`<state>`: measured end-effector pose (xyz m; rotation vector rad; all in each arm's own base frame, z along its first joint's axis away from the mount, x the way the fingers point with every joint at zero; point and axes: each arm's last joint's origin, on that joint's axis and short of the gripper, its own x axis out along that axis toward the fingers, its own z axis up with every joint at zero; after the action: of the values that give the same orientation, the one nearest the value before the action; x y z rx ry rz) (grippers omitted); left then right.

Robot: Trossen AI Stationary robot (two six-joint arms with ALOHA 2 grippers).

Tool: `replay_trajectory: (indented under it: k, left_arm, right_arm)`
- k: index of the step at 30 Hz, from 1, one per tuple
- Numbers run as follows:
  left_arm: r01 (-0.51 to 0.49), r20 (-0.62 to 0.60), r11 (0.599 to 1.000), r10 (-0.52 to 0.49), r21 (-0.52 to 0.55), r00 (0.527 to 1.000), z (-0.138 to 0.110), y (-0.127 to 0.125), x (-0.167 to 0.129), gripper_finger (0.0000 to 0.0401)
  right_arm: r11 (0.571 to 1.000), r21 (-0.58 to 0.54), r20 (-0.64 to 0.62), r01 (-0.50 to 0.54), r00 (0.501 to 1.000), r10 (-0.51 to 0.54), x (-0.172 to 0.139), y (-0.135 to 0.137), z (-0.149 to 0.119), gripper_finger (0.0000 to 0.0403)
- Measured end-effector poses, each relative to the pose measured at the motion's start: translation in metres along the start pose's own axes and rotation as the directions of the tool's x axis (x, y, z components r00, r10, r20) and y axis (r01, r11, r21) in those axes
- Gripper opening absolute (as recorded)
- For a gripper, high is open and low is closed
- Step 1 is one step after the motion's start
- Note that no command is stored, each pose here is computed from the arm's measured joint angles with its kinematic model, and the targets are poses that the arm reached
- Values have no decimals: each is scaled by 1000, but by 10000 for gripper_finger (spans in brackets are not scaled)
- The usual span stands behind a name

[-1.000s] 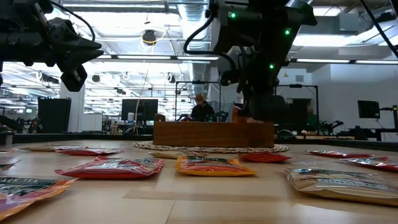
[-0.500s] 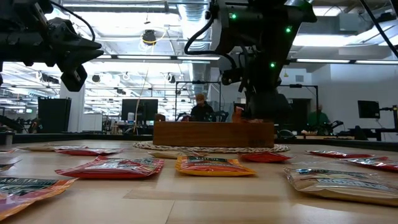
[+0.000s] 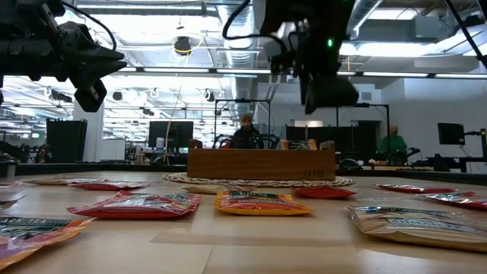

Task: Pick & Place Tea
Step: Put the orange tea bag into the right section of the wooden organizer

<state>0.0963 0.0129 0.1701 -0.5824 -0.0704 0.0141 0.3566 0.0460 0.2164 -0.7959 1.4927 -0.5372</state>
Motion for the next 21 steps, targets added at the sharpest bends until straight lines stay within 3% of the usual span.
replay_trajectory:
  k: [4, 7, 11, 16, 21]
  left_arm:
    - [0, 0, 1000, 0, 0, 1000, 0, 0, 0, 50]
    - [0, 0, 1000, 0, 0, 1000, 0, 0, 0, 50]
    - [1, 0, 1000, -1, 0, 1000, 0, 0, 0, 50]
    - [1, 1, 1000, -1, -1, 1000, 0, 0, 0, 50]
    - [3, 4, 1000, -3, -1, 1000, 0, 0, 0, 50]
  right_arm:
    - [999, 28, -55, 42, 998, -40, -22, -25, -7, 107]
    - [988, 150, -16, 29, 1000, -27, -39, -41, -8, 107]
    - [960, 273, 79, -58, 996, 37, -68, -60, -21, 107]
    - [915, 310, 180, -259, 961, 211, -98, -64, -43, 107]
    - [860, 337, 260, -383, 916, 306, -130, -54, -64, 107]
